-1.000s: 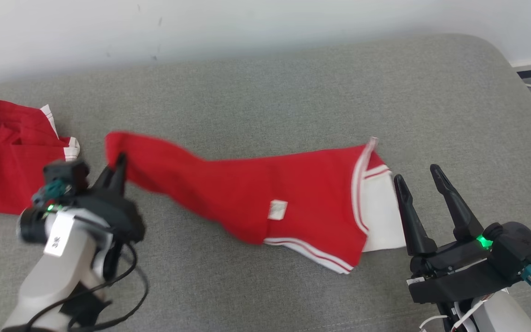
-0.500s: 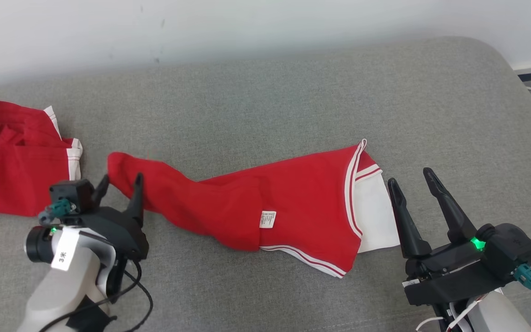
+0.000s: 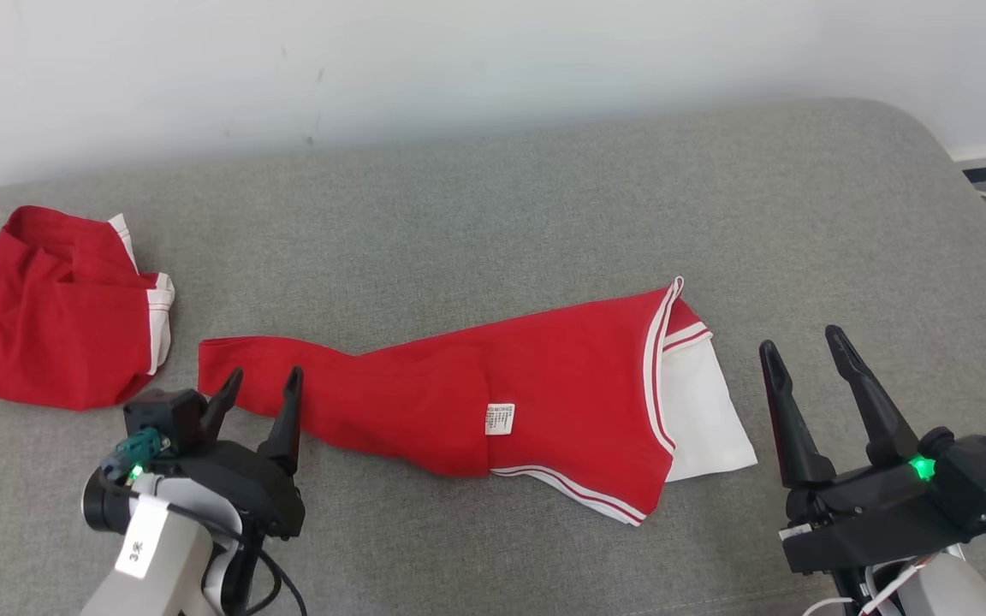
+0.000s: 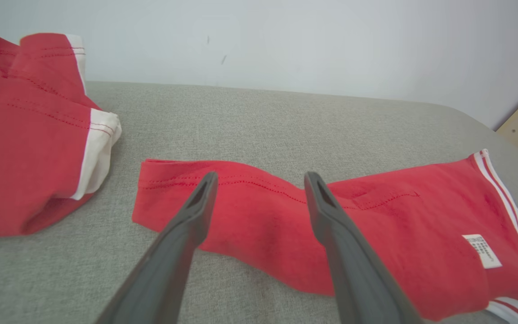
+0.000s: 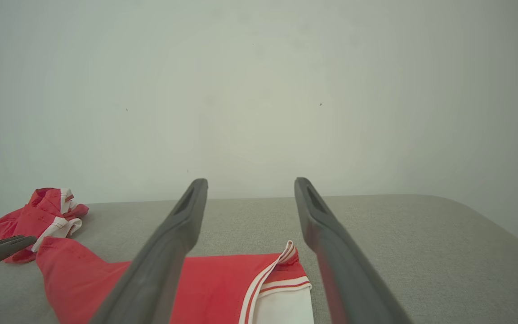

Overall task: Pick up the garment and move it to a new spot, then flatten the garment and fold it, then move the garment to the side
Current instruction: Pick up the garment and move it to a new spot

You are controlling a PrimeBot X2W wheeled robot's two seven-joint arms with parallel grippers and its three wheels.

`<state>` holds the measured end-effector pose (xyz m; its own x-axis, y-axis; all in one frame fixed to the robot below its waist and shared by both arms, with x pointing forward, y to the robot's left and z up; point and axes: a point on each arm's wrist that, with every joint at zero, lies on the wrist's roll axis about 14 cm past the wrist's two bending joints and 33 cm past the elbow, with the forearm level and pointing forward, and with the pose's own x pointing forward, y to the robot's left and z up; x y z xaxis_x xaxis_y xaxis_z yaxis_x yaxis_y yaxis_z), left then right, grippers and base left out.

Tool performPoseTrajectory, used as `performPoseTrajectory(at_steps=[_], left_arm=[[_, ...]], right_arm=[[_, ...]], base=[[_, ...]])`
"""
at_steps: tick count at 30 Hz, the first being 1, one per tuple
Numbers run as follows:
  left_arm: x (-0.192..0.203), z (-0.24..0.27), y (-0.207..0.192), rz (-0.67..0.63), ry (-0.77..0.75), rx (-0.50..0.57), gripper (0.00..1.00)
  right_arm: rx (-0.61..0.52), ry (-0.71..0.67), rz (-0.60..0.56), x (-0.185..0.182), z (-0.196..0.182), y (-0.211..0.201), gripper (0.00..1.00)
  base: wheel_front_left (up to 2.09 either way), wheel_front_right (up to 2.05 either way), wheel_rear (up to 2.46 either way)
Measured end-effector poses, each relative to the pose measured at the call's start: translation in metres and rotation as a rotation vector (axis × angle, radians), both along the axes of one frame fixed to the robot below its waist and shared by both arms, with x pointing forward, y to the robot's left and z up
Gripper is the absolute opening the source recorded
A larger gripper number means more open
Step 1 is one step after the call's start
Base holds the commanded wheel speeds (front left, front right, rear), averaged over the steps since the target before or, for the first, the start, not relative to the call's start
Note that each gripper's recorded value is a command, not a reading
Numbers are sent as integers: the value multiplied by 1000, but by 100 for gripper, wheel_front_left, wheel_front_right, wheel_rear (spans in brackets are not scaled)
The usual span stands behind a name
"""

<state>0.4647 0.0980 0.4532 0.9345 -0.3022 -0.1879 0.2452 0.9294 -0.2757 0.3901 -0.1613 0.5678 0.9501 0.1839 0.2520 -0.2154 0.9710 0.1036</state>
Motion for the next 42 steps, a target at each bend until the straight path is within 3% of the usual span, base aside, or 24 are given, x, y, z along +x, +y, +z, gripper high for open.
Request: performPoseTrajectory(at_steps=[20, 34, 42], left_arm=[[-36, 54, -27, -47, -201, -90, 100], [-41, 80, -29, -43, -302, -71, 100], [-46, 80, -11, 1, -318, -26, 100]], right_arm=[[11, 72, -76, -22, -24, -22, 100], [-2, 71, -80, -26, -24, -23, 100], [4, 53, -89, -26, -18, -25, 100]], base=[[0, 0, 0], [0, 0, 0], [0, 0, 0]])
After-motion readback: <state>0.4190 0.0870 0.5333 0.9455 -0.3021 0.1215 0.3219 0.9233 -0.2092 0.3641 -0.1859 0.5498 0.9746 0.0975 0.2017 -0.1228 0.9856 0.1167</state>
